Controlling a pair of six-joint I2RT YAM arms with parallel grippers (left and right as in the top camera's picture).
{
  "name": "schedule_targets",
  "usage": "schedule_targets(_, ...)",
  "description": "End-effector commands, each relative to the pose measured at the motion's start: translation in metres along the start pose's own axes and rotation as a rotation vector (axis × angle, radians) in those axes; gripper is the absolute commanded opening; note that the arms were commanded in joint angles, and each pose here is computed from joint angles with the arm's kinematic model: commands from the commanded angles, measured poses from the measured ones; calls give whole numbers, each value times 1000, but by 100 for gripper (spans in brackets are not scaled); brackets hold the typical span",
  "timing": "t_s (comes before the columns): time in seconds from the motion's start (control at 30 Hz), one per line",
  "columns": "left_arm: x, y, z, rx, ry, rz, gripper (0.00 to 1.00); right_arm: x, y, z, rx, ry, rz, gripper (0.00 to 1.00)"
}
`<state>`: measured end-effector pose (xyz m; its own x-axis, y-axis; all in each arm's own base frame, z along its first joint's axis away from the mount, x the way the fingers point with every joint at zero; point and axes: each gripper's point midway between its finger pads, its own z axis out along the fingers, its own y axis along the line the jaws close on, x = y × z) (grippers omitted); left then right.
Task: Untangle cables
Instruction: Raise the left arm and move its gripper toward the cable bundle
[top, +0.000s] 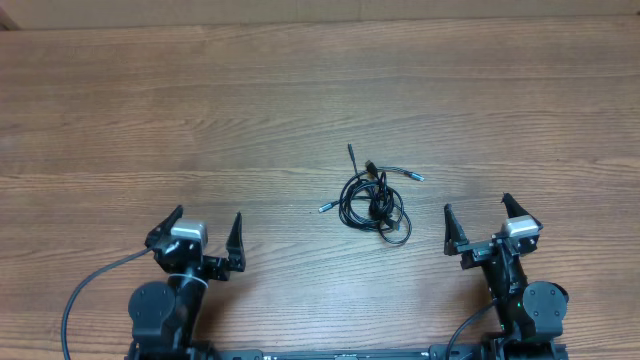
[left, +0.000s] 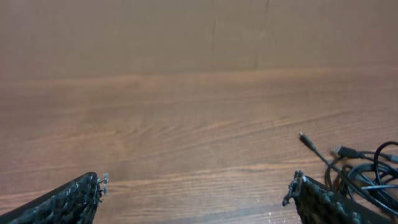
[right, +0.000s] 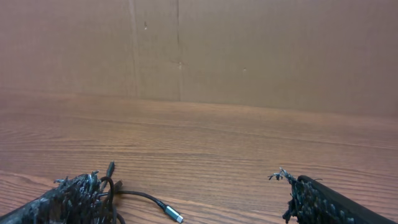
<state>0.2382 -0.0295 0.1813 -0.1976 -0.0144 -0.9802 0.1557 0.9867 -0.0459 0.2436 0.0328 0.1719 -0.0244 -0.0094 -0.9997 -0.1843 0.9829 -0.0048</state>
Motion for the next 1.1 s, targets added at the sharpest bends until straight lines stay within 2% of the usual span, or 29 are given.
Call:
schedule_targets(0.0, -16, 1, 2, -3, 16, 12, 99, -1, 1, 0, -2, -9, 2, 100)
schedule_targets(0.63, -31, 7, 44, -2, 289, -25, 99, -1, 1, 0, -2, -9, 2, 100)
schedule_targets(1.07, -24, 8, 53, -3, 337, -33, 100, -1, 1, 0, -2, -9, 2, 100)
